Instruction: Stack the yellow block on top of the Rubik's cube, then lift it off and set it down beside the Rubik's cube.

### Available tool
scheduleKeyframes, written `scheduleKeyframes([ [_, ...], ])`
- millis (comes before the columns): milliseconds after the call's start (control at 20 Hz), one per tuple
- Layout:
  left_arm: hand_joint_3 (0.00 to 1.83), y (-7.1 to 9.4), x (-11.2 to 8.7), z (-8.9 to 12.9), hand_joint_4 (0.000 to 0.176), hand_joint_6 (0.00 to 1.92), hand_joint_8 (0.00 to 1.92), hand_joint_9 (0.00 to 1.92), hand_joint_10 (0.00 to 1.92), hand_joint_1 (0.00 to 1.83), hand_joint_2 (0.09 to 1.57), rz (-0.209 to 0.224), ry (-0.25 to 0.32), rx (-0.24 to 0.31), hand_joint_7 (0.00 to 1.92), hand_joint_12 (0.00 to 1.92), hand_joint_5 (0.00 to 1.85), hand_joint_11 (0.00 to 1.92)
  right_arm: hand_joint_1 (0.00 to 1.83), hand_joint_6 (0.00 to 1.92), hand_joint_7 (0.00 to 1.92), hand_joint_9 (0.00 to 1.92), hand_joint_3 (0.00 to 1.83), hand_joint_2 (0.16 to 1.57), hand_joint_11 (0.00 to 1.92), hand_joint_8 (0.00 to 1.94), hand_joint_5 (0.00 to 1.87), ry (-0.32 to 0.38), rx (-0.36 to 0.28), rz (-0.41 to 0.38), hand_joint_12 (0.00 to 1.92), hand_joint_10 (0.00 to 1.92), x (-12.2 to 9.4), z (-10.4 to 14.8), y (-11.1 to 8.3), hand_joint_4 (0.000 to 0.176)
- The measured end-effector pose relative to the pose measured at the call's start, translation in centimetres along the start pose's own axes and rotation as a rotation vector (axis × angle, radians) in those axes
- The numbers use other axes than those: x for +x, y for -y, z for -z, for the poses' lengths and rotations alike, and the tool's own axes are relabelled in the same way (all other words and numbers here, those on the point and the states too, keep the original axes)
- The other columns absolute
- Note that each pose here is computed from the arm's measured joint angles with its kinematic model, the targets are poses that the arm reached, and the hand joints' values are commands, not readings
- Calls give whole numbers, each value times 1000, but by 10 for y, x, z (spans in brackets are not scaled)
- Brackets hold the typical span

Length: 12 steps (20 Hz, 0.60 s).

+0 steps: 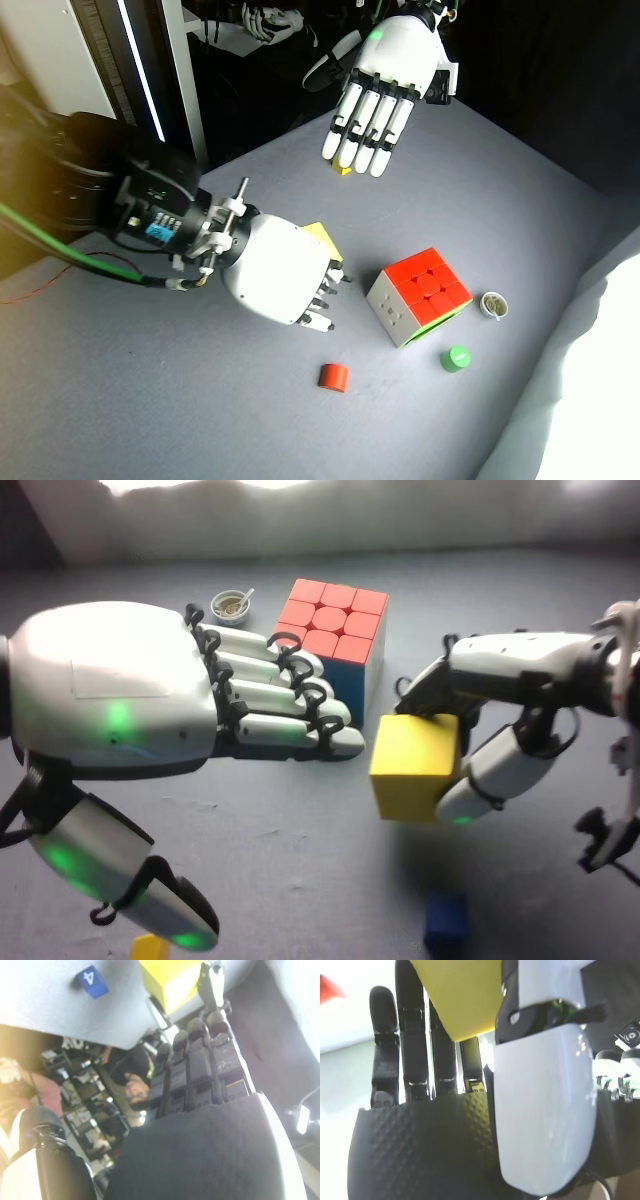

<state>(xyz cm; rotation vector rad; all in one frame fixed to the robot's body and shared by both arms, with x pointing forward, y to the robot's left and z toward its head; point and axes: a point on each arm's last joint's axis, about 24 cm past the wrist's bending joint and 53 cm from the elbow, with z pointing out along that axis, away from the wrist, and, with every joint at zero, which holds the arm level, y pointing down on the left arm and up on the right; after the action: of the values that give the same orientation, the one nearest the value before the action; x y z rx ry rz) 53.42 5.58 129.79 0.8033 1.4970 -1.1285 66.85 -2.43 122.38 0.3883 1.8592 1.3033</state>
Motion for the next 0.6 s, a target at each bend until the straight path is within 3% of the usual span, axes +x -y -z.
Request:
scheduleKeyframes([
  [50, 4, 2, -7, 2, 0, 6, 5, 194, 3, 191, 919, -74, 21, 5, 189, 34, 159, 149, 1368, 1079, 1065, 847, 0, 1126, 334, 943, 853, 9, -7, -4, 1434, 1243, 2, -3, -2, 0],
  [150, 2, 2, -13, 3, 0, 10, 11, 209, 8, 206, 916, -48, 46, 6, 206, 39, 173, 162, 1368, 1075, 1066, 846, 0, 1126, 319, 945, 855, 19, -5, -3, 1431, 1242, 3, -5, -1, 0],
  [200, 5, 2, -11, 3, 0, 2, 5, 202, 4, 175, 925, -50, 33, 4, 195, 36, 150, 154, 1253, 1093, 1036, 840, 0, 1138, 317, 1006, 849, 21, 0, -3, 1447, 941, 5, -5, 2, 0],
  [250, 5, 2, -2, 3, 0, 2, 5, 202, 4, 175, 925, -43, -2, 1, 195, 36, 150, 154, 1253, 1093, 1036, 840, 0, 1138, 317, 1006, 849, 28, 19, -6, 1447, 941, 6, -4, 12, 0],
  [300, 2, 1, -1, 4, 0, 6, 5, 203, 4, 194, 920, -48, -10, -2, 198, 39, 162, 164, 1344, 1068, 1054, 843, 1, 1127, 338, 961, 860, 28, 27, -6, 1451, 1189, 8, -4, 16, 0],
  [450, 0, -1, 1, 7, 0, 7, 5, 204, 5, 191, 915, -16, -36, -21, 202, 38, 173, 163, 1366, 1064, 1046, 844, 1, 1129, 351, 965, 855, 41, 4, 71, 1471, 1270, 18, 2, 20, 0],
  [600, 3, -1, 4, 7, 0, 0, 0, 200, 2, 191, 926, -18, -49, -26, 191, 35, 160, 158, 1366, 1076, 1046, 836, 1, 1131, 321, 968, 847, 52, -8, 57, 1455, 1278, 19, 3, 18, 0],
])
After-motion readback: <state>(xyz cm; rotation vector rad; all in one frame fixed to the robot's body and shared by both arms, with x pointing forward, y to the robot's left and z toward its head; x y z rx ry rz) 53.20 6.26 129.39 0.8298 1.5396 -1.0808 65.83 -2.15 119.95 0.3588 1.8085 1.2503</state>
